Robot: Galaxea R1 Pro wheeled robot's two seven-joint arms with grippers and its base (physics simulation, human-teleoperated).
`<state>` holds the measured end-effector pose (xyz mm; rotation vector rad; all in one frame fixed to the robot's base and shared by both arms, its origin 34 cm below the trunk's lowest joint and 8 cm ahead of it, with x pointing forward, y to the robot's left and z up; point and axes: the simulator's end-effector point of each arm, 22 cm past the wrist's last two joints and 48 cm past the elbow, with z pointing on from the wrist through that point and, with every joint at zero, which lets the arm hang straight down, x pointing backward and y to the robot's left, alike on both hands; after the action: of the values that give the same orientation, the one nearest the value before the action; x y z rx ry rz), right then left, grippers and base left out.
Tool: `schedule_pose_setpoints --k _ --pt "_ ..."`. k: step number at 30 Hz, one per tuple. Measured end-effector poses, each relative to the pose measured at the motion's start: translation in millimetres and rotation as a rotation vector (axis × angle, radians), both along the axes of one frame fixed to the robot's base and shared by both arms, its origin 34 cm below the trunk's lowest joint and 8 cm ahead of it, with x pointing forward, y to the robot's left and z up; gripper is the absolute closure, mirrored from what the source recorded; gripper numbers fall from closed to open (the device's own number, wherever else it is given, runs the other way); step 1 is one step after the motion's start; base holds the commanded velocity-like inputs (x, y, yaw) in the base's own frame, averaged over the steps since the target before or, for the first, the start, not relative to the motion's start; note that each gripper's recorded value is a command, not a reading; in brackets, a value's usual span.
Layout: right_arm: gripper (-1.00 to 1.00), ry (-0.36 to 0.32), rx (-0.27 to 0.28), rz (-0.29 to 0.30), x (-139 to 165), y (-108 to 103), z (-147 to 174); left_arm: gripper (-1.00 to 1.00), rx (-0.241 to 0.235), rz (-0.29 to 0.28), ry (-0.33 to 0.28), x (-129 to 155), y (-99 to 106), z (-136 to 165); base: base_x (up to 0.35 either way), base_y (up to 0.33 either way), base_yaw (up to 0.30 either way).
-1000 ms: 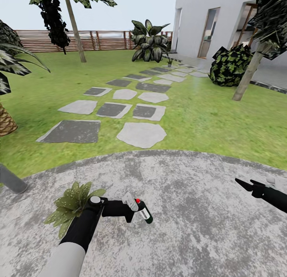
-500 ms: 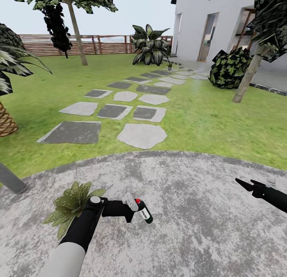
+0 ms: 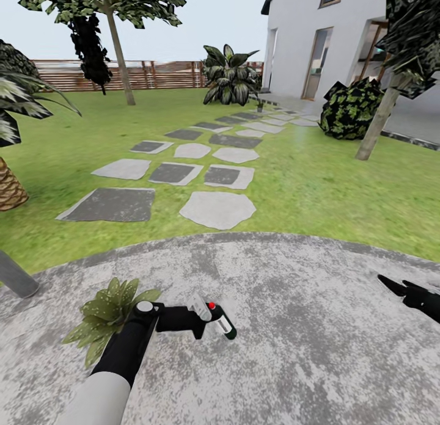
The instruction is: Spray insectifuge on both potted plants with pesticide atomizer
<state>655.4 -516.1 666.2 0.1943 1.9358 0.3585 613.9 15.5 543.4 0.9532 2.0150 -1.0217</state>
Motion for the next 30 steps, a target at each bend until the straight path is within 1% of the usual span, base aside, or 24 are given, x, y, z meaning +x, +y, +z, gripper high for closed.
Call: schedule_pose_setpoints --k 1,2,3,5,8,11,30 --pt "-1.0 -0.007 0.006 -0.02 -3.7 -6.3 -0.5 1.0 -0.006 0.007 -0.002 1.1 0.7 -0.3 0.0 0.0 0.025" --pt "-1.0 -0.011 0.009 -0.028 -5.4 -8.7 -1.5 1.0 -0.009 0.015 -0.003 2.2 2.2 -1.3 0.0 0.0 0.056" --pt "-1.0 -0.015 0.012 -0.035 -7.0 -10.4 -2.9 1.0 -0.014 0.035 -0.003 5.3 7.2 -2.3 0.0 0.0 0.069" --pt "-1.0 -0.018 0.013 -0.038 -8.6 -11.2 -5.6 1.0 -0.018 0.053 -0.003 7.5 12.4 -5.3 0.0 0.0 0.076" --pt "-1.0 -0.023 0.014 -0.04 -10.3 -11.5 -9.7 1.0 -0.003 0.066 -0.007 8.8 24.8 -13.1 0.0 0.0 0.081" --pt "-1.0 -0.028 0.014 -0.04 -11.9 -11.6 -13.7 1.0 0.005 0.069 -0.012 8.4 30.1 -18.8 0.0 0.0 0.091" --pt "-1.0 -0.058 0.015 -0.039 -22.5 -11.0 -39.7 1.0 0.002 0.068 -0.043 1.4 29.3 -44.7 0.0 0.0 0.095"
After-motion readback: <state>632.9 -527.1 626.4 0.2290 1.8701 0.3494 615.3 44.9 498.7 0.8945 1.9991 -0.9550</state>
